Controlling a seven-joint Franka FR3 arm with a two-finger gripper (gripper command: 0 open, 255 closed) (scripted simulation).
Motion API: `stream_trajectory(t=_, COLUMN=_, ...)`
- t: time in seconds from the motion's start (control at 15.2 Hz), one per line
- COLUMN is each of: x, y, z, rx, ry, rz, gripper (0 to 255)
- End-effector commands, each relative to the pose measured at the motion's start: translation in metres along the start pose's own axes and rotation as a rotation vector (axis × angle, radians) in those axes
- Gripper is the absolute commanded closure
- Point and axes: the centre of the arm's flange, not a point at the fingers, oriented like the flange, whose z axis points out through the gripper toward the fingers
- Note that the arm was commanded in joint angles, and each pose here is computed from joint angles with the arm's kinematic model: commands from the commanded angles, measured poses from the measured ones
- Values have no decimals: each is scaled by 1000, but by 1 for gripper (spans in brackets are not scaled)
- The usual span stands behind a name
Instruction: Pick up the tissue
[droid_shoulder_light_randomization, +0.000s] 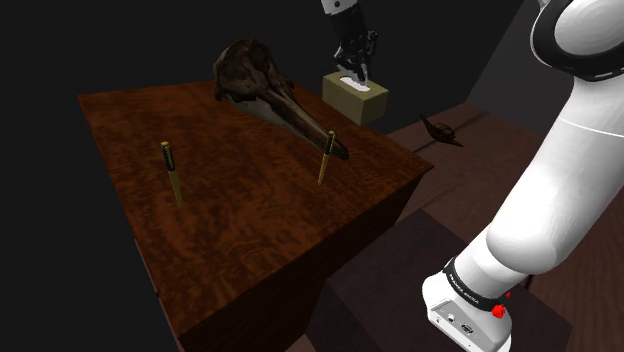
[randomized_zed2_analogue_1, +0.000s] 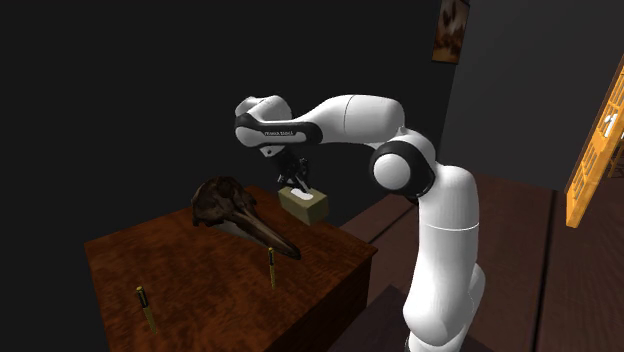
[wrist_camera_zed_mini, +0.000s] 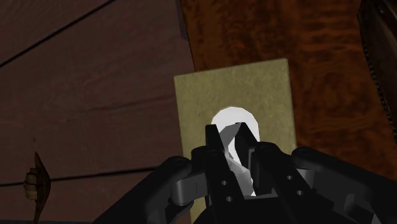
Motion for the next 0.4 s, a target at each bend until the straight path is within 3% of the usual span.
stream_trajectory(t=0.0, x=-2, y=6, z=-9, rx=0, ry=0, rz=0, gripper=255)
stream_trajectory(t=0.33, x=-6, y=14, z=-23, rx=0, ry=0, rz=0, gripper=255)
